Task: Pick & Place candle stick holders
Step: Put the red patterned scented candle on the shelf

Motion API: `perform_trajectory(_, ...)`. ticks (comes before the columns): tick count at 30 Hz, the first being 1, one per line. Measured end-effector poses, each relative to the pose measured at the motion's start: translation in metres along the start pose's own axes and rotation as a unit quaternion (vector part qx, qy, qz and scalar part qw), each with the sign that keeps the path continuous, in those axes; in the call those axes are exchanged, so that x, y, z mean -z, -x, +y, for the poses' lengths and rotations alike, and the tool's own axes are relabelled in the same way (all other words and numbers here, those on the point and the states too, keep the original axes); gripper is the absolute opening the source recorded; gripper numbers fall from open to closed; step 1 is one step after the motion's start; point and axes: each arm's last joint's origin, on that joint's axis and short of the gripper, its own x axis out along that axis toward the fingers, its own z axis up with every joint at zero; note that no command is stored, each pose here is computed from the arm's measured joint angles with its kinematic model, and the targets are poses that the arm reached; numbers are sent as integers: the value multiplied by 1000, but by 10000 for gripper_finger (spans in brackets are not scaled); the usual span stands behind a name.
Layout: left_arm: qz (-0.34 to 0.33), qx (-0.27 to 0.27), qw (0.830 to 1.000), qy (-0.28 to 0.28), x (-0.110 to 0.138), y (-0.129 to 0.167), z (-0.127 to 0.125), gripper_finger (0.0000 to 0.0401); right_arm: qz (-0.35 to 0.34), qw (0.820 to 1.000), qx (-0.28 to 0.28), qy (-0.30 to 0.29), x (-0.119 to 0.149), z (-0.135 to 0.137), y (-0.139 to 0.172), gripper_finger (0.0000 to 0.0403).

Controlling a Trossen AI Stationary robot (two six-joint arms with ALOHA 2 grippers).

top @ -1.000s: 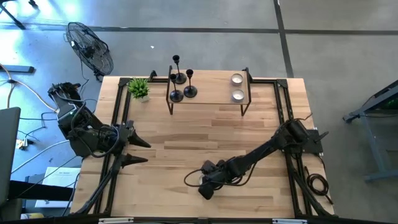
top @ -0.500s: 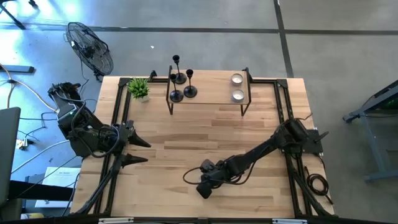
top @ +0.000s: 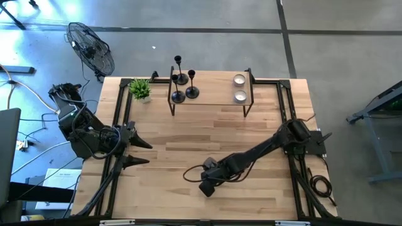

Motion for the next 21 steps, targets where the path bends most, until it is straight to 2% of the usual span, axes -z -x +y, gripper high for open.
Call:
perform_trajectory(8, 1, 0, 1000, 0, 0, 0, 0, 239, -16, 999, 11, 38, -17, 32, 59, 399)
perform_trajectory(13, 8, -4, 1000, -3, 2, 0, 1, 239, -30, 998, 30, 42, -23, 40, 91, 399)
perform_trajectory(17, 10, -5, 1000, -4, 2, 0, 1, 239, -23, 999, 33, 17, -27, 38, 95, 399)
perform_trajectory(21, 10, -6, 1000, -4, 2, 0, 1, 239, -11, 1000, 18, 5, -34, 39, 85, 399)
